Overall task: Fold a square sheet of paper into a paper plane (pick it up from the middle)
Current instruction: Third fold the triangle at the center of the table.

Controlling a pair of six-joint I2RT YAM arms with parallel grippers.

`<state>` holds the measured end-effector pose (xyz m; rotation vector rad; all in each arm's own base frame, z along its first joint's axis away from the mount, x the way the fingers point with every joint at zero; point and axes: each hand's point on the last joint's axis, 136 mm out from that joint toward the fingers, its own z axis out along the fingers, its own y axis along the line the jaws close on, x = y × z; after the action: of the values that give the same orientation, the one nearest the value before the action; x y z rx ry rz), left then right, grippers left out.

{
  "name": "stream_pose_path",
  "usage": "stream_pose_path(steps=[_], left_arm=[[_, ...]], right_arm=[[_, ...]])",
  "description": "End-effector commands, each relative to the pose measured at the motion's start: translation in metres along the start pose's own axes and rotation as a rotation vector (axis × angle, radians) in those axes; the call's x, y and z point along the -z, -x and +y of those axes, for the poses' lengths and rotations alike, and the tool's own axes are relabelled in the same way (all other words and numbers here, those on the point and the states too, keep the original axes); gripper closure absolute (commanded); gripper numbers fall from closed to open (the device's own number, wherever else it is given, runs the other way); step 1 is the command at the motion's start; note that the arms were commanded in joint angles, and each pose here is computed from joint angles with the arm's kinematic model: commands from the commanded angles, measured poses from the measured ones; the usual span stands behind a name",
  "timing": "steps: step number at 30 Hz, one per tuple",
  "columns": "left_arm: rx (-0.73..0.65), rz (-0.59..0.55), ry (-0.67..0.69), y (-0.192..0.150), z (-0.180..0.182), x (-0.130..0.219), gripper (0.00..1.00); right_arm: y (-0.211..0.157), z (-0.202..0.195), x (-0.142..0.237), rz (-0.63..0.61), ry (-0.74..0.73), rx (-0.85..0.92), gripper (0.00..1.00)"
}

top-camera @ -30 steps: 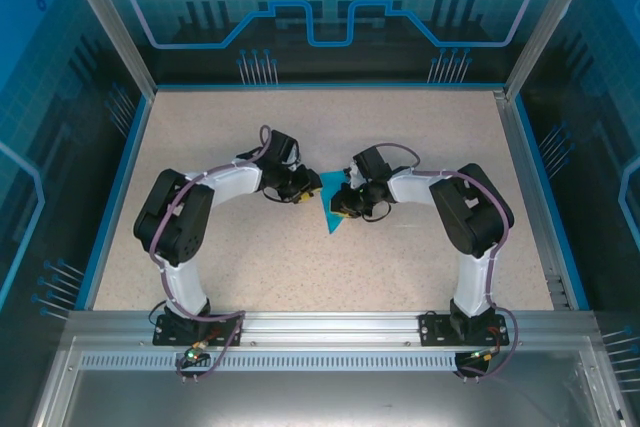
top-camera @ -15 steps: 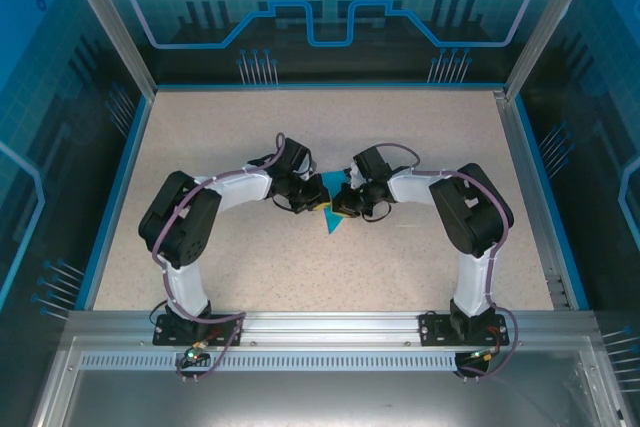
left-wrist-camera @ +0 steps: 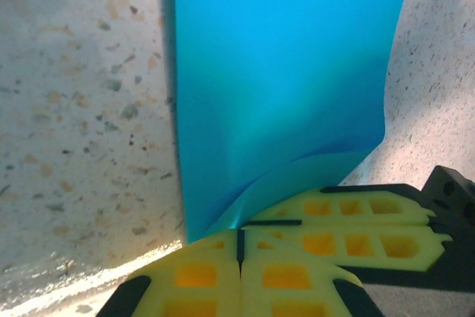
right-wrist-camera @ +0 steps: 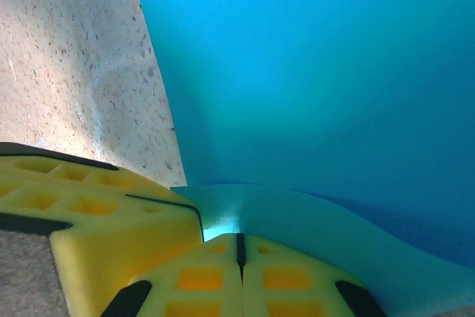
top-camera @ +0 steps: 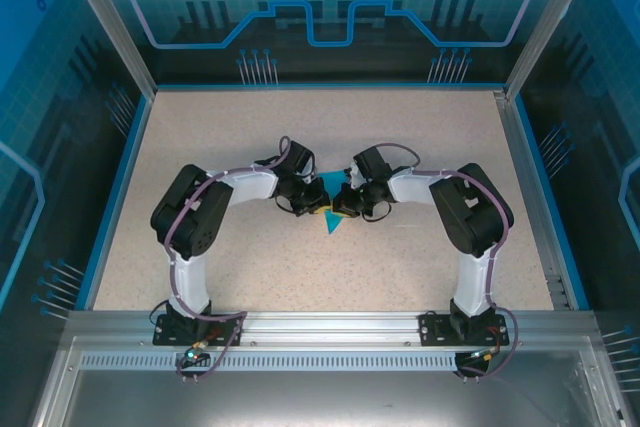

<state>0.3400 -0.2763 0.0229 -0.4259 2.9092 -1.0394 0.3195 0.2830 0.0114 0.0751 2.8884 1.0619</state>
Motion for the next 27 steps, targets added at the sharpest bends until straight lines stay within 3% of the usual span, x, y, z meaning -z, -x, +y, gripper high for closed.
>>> stream_pose_path(steps=[1, 14, 27], left_arm=[[0.004, 0.015, 0.019, -0.001, 0.003, -0.004, 0.97], [0.033, 0.023, 0.127, -0.005, 0.033, -0.012, 0.98], [0.034, 0.031, 0.186, -0.01, 0.048, -0.012, 0.99]], right_arm=[[-0.015, -0.026, -0.011, 0.056, -0.084, -0.041, 0.95], [0.006, 0.015, 0.031, -0.071, 0.08, 0.057, 0.92], [0.01, -0.026, 0.016, -0.05, 0.01, -0.031, 0.92]])
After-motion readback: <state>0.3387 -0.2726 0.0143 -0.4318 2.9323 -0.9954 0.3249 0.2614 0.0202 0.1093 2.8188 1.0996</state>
